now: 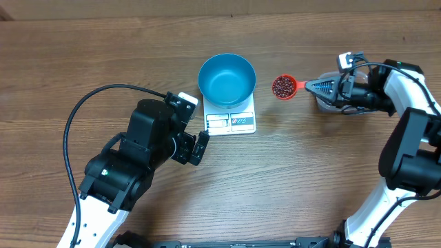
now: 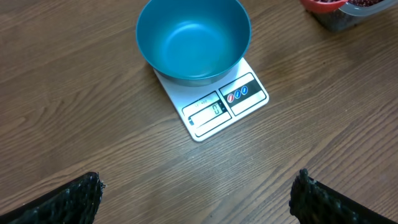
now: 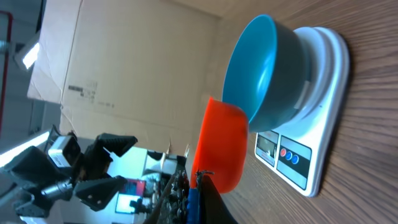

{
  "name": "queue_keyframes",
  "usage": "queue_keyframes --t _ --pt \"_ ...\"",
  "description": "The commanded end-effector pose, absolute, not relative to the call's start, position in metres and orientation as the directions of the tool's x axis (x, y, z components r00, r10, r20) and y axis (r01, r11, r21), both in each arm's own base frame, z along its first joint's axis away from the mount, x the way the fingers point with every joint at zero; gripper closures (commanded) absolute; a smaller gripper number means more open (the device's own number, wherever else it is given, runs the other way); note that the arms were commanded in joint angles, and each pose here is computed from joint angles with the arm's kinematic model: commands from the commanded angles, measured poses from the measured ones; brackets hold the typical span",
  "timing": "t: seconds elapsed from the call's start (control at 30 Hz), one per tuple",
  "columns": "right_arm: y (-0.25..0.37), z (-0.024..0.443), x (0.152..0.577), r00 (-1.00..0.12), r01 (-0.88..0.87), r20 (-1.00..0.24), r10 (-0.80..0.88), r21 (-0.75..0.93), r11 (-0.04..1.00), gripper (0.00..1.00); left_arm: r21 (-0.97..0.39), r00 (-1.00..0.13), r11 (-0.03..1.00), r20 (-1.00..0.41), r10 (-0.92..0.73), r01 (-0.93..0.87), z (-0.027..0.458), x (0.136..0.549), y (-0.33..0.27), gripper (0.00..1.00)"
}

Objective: Scoop item into bowl and weigh 150g on scale
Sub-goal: 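Lift the filled red scoop with the right gripper over the blue bowl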

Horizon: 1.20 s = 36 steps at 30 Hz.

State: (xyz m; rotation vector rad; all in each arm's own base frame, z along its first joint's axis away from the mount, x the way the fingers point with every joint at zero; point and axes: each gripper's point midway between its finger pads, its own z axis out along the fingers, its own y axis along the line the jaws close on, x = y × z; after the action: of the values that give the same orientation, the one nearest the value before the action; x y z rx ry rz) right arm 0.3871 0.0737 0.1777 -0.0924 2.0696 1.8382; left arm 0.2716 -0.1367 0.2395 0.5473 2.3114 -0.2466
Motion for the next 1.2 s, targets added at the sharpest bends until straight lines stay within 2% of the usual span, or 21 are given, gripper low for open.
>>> queue_keyframes --t 0.0,0.53,0.97,1.17 --pt "0.084 0.185 0.391 -0.916 -0.329 -0.340 0.212 0.941 0.083 0.96 -0.015 -0.632 0.892 -0.711 0.308 0.452 0.242 0.270 -0.137 0.00" --pt "0.119 0.189 0.391 -0.899 -0.414 -0.415 0.137 0.909 0.043 0.96 -0.015 -0.632 0.892 -0.711 0.309 0.452 0.242 0.270 -0.137 0.01" --pt "0.135 0.189 0.413 -0.913 -0.398 -0.398 0.087 0.917 0.020 0.96 -0.015 -0.632 0.892 -0.710 0.309 0.452 0.242 0.270 -0.137 0.00" --pt "0.141 0.184 0.419 -0.918 -0.388 -0.390 0.065 0.920 0.046 0.96 -0.015 -0.634 0.892 -0.709 0.309 0.452 0.241 0.270 -0.137 0.00"
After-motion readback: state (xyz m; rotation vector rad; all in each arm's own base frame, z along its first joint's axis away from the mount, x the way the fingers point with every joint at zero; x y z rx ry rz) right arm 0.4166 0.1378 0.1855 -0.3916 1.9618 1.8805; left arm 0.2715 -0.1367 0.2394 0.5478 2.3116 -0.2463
